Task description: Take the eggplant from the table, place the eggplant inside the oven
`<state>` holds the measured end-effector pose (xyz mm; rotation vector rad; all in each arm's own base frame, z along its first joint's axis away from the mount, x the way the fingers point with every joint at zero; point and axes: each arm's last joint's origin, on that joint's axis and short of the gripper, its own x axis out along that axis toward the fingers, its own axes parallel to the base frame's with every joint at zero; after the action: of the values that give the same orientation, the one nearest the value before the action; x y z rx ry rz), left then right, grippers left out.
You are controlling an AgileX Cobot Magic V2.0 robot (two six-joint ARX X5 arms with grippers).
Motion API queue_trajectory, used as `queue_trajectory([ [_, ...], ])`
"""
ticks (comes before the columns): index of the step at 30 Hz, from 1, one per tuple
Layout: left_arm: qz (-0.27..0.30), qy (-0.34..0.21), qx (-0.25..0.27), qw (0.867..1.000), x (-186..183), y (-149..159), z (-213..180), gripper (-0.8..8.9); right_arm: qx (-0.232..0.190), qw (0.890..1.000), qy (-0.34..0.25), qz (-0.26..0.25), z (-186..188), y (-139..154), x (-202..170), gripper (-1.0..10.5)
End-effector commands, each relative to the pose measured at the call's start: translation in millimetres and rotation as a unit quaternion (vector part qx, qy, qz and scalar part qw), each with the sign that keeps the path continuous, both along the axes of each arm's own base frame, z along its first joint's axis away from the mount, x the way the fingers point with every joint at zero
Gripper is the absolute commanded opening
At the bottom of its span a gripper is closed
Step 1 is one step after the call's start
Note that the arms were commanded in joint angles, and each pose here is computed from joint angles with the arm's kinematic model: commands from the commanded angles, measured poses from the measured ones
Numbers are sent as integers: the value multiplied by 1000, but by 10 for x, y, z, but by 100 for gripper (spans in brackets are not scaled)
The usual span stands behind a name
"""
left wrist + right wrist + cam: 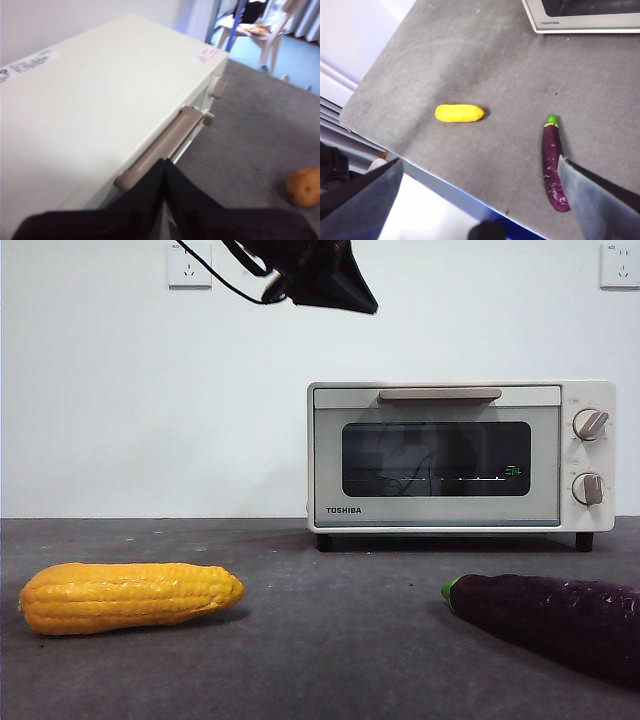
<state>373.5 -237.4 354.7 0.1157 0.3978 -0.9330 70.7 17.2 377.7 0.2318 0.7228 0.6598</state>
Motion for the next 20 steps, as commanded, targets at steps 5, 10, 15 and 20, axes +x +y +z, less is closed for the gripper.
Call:
queue_trajectory([
  [5, -8, -37, 15, 999, 45, -232, -154, -6, -11, 1000, -8, -2, 10, -3, 2, 536],
  [10, -5, -49, 21, 999, 61, -316, -222, -6, -12, 1000, -8, -4, 10, -4, 2, 536],
  [15, 7, -64, 41, 997, 115, -385, -345, -6, -13, 1000, -8, -4, 10, -4, 3, 536],
  [20, 9, -63, 43, 997, 178, -431, -464, -6, -13, 1000, -7, -4, 8, -5, 2, 536],
])
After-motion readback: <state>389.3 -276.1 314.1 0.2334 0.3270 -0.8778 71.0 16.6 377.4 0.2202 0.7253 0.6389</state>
